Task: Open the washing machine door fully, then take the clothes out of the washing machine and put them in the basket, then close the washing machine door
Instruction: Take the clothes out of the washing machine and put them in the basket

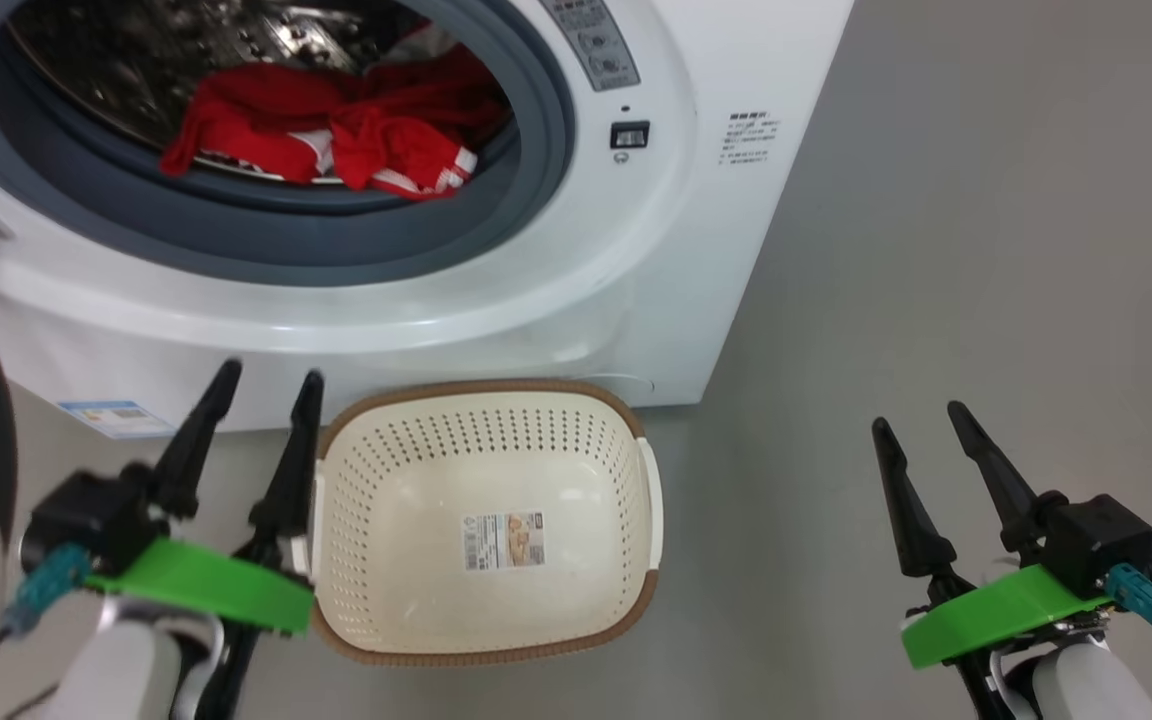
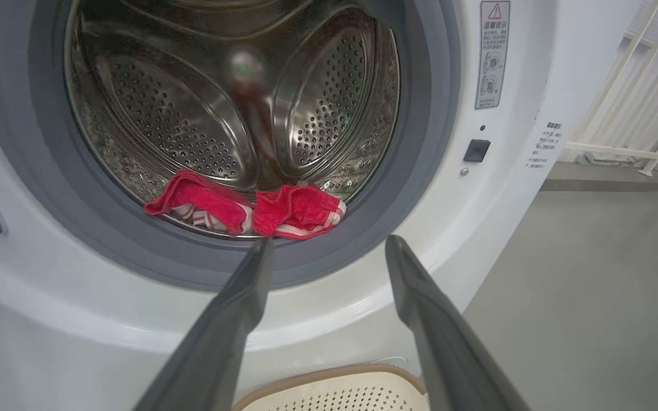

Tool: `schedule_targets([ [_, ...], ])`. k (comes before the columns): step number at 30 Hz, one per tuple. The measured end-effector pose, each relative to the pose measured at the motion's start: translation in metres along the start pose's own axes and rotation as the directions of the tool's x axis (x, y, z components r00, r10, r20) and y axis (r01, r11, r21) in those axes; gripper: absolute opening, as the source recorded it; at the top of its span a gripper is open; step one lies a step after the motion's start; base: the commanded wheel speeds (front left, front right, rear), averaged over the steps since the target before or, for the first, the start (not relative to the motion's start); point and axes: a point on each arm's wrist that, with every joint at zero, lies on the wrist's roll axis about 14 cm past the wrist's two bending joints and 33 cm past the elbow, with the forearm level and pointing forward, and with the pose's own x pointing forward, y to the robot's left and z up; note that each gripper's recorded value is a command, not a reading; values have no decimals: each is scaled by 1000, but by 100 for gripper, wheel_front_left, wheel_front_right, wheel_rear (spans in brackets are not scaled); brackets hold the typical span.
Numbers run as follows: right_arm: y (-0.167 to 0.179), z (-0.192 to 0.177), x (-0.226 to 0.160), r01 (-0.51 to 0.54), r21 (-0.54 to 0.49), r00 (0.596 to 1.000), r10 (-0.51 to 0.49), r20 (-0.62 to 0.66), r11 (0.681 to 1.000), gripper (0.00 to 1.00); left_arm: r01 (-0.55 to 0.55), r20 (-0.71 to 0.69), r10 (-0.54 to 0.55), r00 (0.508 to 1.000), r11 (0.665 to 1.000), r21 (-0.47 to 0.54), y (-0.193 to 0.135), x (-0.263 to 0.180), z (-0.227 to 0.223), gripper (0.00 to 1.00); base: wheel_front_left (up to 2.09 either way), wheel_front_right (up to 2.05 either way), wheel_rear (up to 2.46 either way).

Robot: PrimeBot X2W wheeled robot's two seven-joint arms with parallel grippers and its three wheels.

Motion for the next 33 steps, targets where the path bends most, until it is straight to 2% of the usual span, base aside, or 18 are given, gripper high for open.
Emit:
schedule_targets([
  [5,2,-7,11,-6,-13,1000,6,-15,1000,100,57,-23,-56,998,998,34,-7,39,-6,100,0,0,0],
  [21,-15,-34,34,31,0,997,-31,-70,1000,100,118,-174,-100,980,988,97,-4,153,-54,100,0,0,0],
  [33,-26,-56,41,59,31,992,-55,-118,998,100,124,-264,-91,960,986,110,2,204,-91,100,0,0,0],
])
